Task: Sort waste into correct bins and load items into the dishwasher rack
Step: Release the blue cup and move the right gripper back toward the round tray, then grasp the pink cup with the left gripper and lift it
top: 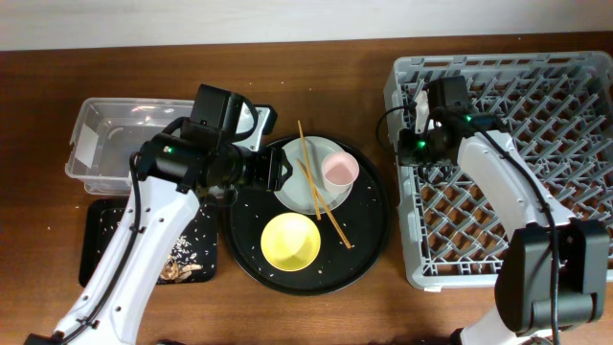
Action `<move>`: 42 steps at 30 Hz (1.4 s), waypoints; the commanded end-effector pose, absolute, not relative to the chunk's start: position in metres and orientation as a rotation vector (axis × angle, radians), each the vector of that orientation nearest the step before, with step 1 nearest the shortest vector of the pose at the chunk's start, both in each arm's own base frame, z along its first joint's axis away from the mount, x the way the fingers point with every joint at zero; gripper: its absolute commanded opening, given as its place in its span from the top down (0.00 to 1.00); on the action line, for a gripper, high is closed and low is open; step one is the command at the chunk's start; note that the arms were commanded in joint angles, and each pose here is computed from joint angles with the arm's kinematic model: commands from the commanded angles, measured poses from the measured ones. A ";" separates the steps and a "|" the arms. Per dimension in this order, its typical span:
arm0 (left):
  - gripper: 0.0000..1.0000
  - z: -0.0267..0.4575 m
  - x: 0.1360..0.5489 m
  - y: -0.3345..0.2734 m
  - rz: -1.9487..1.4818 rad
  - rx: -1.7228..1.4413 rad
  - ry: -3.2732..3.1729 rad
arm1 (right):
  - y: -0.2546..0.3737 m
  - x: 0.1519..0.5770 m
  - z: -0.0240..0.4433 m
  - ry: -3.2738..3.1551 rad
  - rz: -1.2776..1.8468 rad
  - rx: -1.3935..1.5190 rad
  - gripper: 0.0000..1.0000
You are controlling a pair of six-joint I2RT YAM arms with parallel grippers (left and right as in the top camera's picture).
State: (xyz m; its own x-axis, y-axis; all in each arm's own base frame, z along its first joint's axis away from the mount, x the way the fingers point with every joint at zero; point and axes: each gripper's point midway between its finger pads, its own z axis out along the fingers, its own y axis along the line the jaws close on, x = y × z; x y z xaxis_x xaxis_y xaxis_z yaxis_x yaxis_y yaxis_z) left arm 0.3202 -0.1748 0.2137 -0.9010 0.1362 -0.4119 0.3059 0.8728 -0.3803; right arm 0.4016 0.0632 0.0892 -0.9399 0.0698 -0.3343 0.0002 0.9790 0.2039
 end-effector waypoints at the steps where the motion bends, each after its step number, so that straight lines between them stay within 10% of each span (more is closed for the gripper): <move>1: 0.39 0.209 0.320 -0.173 -0.615 0.329 2.681 | 0.077 0.403 0.096 2.763 0.346 0.072 0.96; 27: 0.39 0.206 0.317 -0.169 -0.591 0.322 2.701 | 0.073 0.381 0.086 2.847 0.132 0.238 0.96; 33: 0.39 0.206 0.318 -0.169 -0.583 0.320 2.700 | 0.073 0.385 0.089 2.830 0.136 0.228 0.59; 42: 0.39 0.210 0.325 -0.171 -0.589 0.323 2.662 | 0.084 0.409 0.145 2.722 0.219 0.185 0.32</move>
